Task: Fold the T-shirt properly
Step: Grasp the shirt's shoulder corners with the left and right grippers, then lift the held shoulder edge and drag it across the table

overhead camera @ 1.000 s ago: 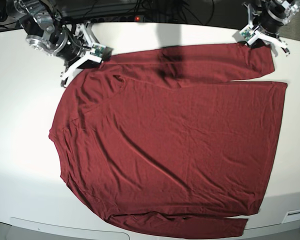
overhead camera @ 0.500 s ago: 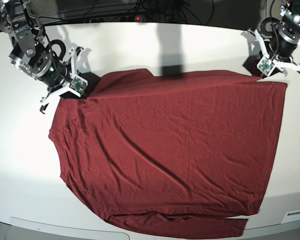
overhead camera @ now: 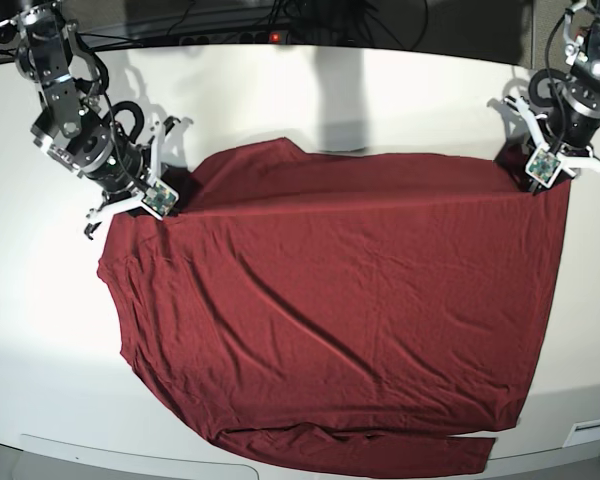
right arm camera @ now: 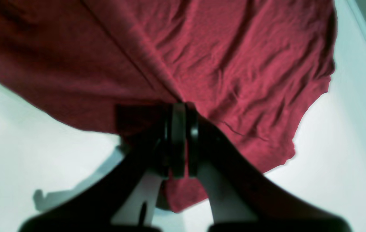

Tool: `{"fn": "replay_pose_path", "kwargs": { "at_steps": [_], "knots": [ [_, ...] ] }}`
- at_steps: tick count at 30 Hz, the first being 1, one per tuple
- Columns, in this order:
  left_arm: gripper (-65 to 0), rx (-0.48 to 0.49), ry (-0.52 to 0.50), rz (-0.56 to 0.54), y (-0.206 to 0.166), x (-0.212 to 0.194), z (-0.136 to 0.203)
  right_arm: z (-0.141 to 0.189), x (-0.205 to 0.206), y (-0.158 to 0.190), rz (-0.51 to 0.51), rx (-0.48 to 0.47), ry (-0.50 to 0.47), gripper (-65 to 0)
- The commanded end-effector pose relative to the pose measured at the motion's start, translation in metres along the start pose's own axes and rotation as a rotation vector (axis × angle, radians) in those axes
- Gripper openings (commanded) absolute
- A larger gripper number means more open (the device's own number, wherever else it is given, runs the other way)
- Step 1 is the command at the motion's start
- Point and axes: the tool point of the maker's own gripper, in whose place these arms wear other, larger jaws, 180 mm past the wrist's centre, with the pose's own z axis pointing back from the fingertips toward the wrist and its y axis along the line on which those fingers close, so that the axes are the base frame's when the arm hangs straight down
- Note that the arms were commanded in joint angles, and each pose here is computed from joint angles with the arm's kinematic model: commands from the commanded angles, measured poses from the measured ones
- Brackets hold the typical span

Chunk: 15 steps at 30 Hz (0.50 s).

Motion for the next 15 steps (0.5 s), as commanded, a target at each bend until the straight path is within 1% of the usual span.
{"fn": "replay_pose_path", "kwargs": {
  "at_steps": [1,4,6,9,11,13,15],
  "knots": [
    [-65.0,0.040,-0.039,-0.014,0.016,0.010,-0.004,0.002,0.006,-0.017,0.011,-0.037,-0.025,-65.0],
    [-65.0,0.067,-0.027,-0.009,0.029,0.006,-0.015,-0.002,0.000,-0.022,-0.001,-0.043,-0.009,-65.0],
    [-65.0,0.081,-0.027,-0.004,0.038,0.006,-0.023,-0.007,-0.003,-0.026,-0.029,-0.046,-0.006,-65.0],
    [-65.0,0.099,-0.037,0.036,0.050,0.008,-0.033,-0.014,-0.001,-0.028,-0.084,-0.039,-0.024,-65.0],
    [-65.0,0.108,-0.040,0.053,0.056,0.007,-0.039,-0.018,0.000,-0.031,-0.092,-0.039,-0.025,-65.0],
    [-65.0,0.103,-0.037,0.056,0.059,0.004,-0.045,-0.021,-0.001,-0.035,-0.097,-0.045,-0.023,-65.0],
    [-65.0,0.076,-0.027,0.056,0.058,0.000,-0.050,-0.023,-0.001,-0.039,-0.100,-0.048,-0.022,-65.0]
  ]
}}
